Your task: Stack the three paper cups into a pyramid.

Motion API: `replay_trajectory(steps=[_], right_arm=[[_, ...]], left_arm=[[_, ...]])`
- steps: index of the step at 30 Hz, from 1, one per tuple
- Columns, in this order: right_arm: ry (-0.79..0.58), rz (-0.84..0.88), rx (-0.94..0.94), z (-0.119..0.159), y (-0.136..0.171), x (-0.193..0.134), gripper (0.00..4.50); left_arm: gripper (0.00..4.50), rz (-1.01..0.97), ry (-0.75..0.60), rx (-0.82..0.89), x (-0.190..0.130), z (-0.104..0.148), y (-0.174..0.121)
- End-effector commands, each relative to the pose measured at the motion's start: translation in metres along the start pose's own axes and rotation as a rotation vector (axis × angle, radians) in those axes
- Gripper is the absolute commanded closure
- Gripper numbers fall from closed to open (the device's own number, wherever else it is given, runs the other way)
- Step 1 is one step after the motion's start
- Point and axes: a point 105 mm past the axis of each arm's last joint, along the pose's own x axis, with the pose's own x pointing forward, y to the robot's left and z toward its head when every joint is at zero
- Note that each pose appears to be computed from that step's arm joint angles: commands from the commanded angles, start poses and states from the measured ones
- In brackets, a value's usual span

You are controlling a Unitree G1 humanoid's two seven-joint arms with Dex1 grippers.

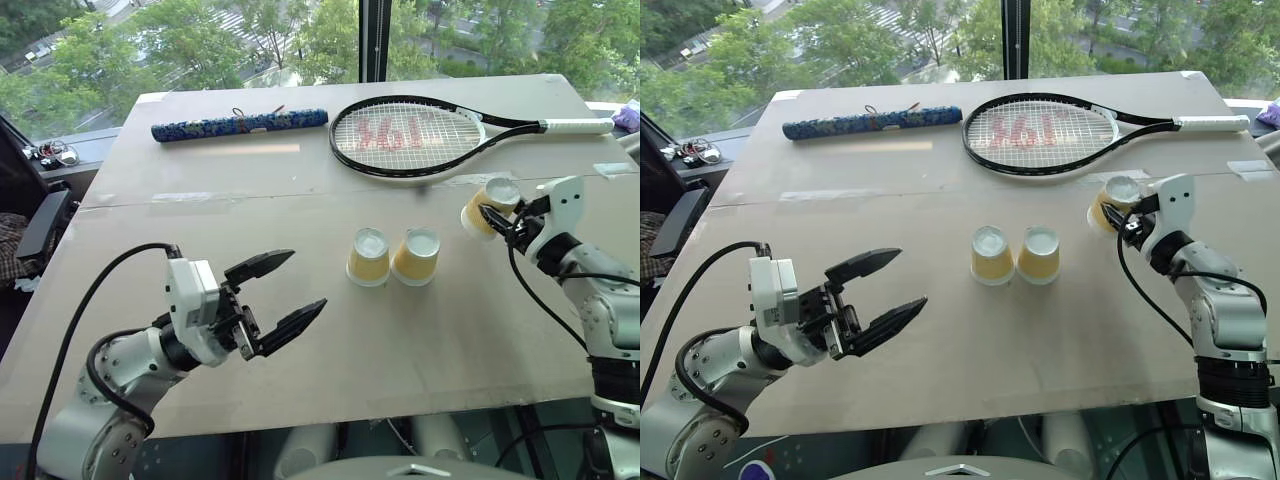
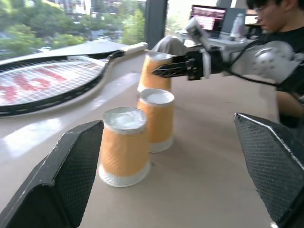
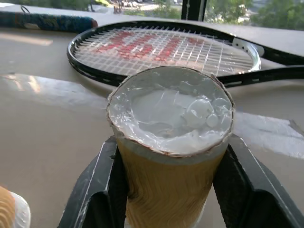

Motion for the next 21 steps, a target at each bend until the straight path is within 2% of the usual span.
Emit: replay_trajectory(steps=[1, 6, 10, 15, 21], right_arm=[[-0.136, 0.318, -0.077, 0.066, 0.05, 0.0, 2.66], [-0.092, 0.561, -0.117, 0.079, 0.096, 0.008, 2.66], [-0.055, 0.649, -0.115, 0.077, 0.117, 0.014, 2.66], [0.016, 0.665, -0.156, 0.061, 0.119, 0.02, 2.66], [0.041, 0.674, -0.181, 0.054, 0.117, 0.021, 2.66]], left_arm=[[0.0, -0.038, -0.057, -0.077, -0.023, 0.011, 0.002], [0.0, -0.033, -0.032, -0.098, -0.042, 0.007, 0.004], [0.0, -0.034, -0.033, -0.101, -0.04, 0.007, -0.002], [0.0, -0.036, -0.044, -0.104, -0.036, 0.012, -0.009], [0.0, -0.025, -0.103, -0.107, -0.034, 0.024, -0.008]])
